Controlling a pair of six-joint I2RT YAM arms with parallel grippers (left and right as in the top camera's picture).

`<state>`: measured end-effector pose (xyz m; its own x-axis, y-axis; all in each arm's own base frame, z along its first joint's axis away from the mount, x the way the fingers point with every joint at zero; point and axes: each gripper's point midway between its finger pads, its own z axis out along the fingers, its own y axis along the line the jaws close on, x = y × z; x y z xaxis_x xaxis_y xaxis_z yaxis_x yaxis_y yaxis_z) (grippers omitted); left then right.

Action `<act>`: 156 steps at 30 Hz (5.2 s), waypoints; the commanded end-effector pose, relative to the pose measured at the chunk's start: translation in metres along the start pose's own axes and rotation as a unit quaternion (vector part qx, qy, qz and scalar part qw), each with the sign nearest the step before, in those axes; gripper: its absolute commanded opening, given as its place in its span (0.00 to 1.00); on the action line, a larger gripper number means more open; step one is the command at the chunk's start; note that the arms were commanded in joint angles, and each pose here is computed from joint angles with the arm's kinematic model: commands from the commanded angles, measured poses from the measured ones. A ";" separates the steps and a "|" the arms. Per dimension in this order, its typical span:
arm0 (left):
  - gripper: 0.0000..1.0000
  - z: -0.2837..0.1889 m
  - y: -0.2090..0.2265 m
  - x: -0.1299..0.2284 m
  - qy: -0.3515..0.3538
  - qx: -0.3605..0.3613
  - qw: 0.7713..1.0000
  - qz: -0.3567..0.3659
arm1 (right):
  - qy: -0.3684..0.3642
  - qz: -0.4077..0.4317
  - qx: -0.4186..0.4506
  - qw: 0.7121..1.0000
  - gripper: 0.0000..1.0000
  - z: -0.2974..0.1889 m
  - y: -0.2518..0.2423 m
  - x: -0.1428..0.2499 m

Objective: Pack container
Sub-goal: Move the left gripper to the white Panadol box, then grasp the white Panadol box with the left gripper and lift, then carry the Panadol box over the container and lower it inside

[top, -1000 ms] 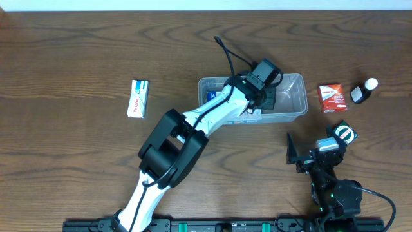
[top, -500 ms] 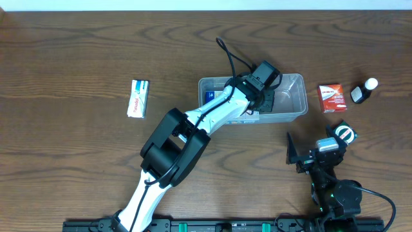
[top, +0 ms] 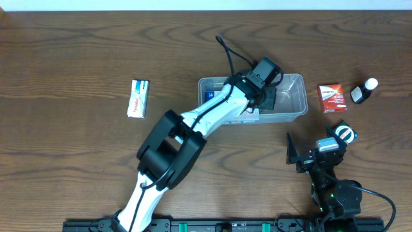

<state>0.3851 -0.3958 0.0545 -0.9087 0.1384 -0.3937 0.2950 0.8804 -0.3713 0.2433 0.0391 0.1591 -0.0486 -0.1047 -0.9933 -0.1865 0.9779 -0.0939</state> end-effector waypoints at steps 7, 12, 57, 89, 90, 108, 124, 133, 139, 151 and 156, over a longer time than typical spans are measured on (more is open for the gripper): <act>0.06 -0.148 0.030 -0.065 -0.085 -0.033 0.991 0.097 | 0.002 -0.006 0.006 1.000 0.99 0.000 -0.003 0.002; 0.12 -0.243 0.154 -0.069 -0.094 -0.218 0.971 0.041 | 0.002 -0.006 0.006 1.000 0.99 0.000 -0.003 0.002; 0.99 -0.149 0.368 0.026 0.138 -0.170 0.975 -0.032 | 0.002 -0.006 0.006 1.000 0.99 0.000 -0.003 0.001; 0.55 -0.128 0.385 0.051 0.145 -0.196 0.969 -0.039 | 0.002 -0.006 0.006 1.000 0.99 0.000 -0.003 0.002; 0.55 -0.128 0.385 0.051 0.143 -0.197 0.969 -0.044 | 0.002 -0.006 0.006 1.000 0.99 0.000 -0.003 0.002; 0.48 -0.129 0.385 0.050 0.141 -0.197 0.969 -0.046 | 0.002 -0.006 0.006 1.000 0.99 0.000 -0.003 0.002; 0.41 -0.199 0.348 -0.024 0.012 -0.216 0.976 0.002 | 0.002 -0.006 0.006 1.000 0.99 0.000 -0.003 0.002; 0.41 -0.245 0.243 -0.074 -0.097 -0.197 0.962 0.161 | 0.002 -0.006 0.006 1.000 0.99 0.000 -0.003 0.002; 0.42 -0.227 0.143 -0.070 -0.097 -0.149 0.923 0.343 | 0.002 -0.006 0.006 1.000 0.99 0.000 -0.003 0.002; 0.42 -0.193 0.063 -0.031 -0.063 -0.093 0.869 0.483 | 0.002 -0.006 0.006 1.000 0.99 0.000 -0.003 0.002; 0.42 -0.172 0.055 -0.011 -0.037 -0.044 0.849 0.525 | 0.002 -0.006 0.006 1.000 0.99 0.000 -0.003 0.002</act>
<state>0.3682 -0.2617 0.1985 -0.2042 0.8185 -0.5370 0.8607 0.4115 0.2999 0.2433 0.0391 0.1591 -0.0486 -0.1047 -0.9933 -0.1865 0.9779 -0.0939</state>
